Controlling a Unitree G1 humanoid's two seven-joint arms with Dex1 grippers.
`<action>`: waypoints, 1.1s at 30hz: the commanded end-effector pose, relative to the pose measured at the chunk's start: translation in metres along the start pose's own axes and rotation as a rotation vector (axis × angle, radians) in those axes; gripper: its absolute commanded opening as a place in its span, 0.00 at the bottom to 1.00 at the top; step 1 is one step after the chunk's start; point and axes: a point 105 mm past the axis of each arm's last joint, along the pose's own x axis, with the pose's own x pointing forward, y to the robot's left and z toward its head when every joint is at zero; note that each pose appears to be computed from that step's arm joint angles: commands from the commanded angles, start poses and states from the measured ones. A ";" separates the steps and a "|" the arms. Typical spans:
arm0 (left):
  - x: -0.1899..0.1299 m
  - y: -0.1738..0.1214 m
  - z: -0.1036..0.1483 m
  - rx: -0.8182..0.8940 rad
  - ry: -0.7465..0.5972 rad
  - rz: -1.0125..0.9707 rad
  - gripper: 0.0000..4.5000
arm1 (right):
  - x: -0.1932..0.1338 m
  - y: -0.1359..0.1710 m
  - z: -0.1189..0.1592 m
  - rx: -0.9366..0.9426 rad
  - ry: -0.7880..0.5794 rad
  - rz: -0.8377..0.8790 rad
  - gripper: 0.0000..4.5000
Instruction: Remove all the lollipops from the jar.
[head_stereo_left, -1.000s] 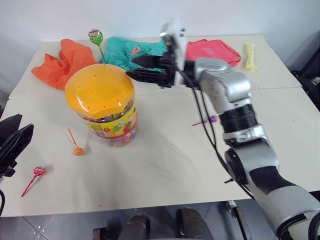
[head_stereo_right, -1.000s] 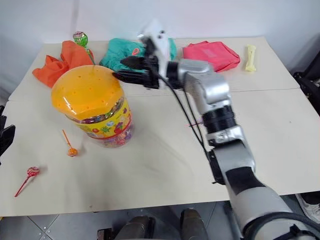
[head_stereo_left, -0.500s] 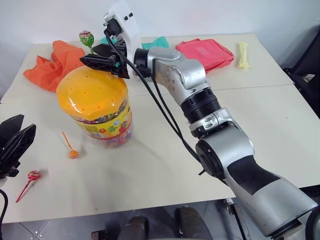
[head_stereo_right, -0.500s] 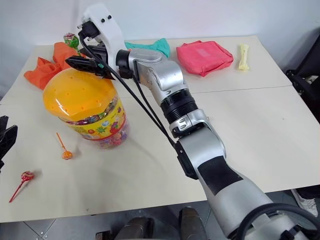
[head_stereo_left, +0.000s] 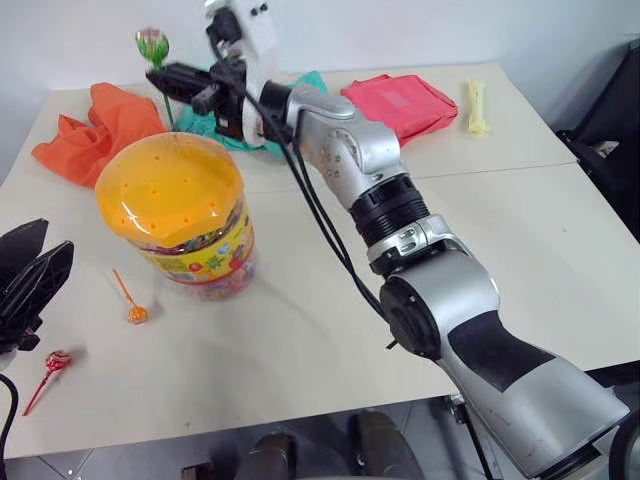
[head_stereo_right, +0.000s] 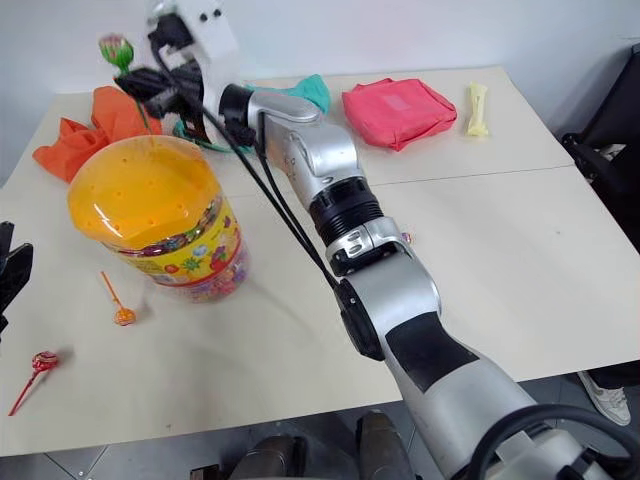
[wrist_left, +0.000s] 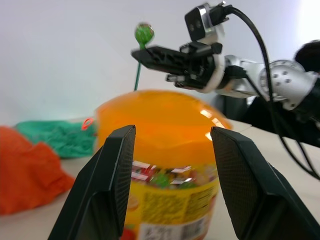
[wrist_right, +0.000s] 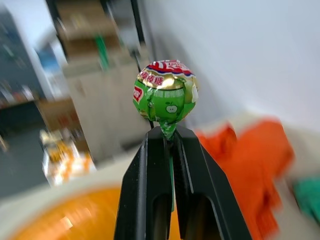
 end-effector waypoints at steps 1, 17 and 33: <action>0.017 -0.022 0.011 0.018 -0.014 -0.134 0.57 | -0.039 -0.006 0.060 -0.132 -0.205 0.069 0.00; -0.002 -0.057 -0.076 -0.051 0.518 -0.567 0.57 | -0.383 -0.014 -0.046 -0.395 1.089 0.046 0.00; -0.002 -0.019 -0.085 0.008 0.520 -0.299 0.57 | -0.403 0.003 -0.039 -0.364 0.811 -0.071 0.49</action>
